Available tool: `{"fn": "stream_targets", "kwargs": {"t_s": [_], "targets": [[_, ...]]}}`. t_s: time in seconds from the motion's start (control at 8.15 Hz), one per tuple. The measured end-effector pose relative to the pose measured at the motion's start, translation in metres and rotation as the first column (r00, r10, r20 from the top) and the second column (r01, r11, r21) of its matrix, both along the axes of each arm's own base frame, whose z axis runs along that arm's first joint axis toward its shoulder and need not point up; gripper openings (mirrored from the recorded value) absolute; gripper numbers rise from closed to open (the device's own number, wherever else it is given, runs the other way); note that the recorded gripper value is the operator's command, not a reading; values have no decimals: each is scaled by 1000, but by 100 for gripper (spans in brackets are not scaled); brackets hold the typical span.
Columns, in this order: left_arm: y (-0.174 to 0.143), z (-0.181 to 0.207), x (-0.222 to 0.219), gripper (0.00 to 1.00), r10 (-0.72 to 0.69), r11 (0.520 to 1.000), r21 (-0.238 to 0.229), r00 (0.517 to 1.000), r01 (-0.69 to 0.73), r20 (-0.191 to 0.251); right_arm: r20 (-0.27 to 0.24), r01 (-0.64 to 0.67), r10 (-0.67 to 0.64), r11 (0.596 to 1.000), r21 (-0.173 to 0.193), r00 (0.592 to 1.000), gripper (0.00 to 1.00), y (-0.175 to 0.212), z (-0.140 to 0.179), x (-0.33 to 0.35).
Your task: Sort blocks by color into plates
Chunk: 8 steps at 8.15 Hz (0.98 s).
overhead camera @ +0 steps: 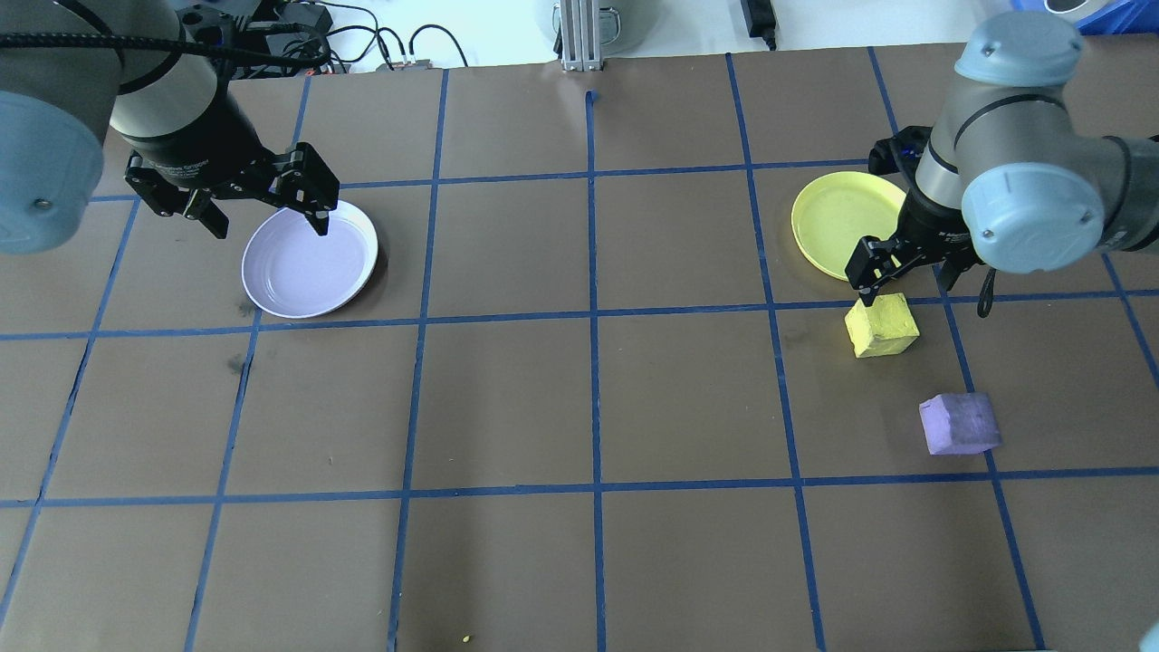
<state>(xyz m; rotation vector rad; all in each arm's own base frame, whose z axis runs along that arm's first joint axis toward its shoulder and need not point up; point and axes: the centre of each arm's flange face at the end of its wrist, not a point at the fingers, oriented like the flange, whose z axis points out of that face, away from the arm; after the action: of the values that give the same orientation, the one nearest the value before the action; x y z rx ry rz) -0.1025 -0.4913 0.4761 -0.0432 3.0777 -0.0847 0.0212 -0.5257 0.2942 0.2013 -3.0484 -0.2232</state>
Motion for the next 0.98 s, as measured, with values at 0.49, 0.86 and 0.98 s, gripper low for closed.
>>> {"fn": "stream_targets", "kwargs": {"t_s": [0.49,0.86,0.98], "targets": [[0,0,0,100,0,1000,1,1000,0,0,50,0,-2,999,41,999,72,-17,-83,-8],[0,0,0,100,0,1000,-1,1000,0,0,24,-11,10,999,52,1000,44,-6,-103,-9],[0,0,0,100,0,1000,-1,1000,0,0,9,-12,12,999,31,1000,44,-10,-95,-11]]}}
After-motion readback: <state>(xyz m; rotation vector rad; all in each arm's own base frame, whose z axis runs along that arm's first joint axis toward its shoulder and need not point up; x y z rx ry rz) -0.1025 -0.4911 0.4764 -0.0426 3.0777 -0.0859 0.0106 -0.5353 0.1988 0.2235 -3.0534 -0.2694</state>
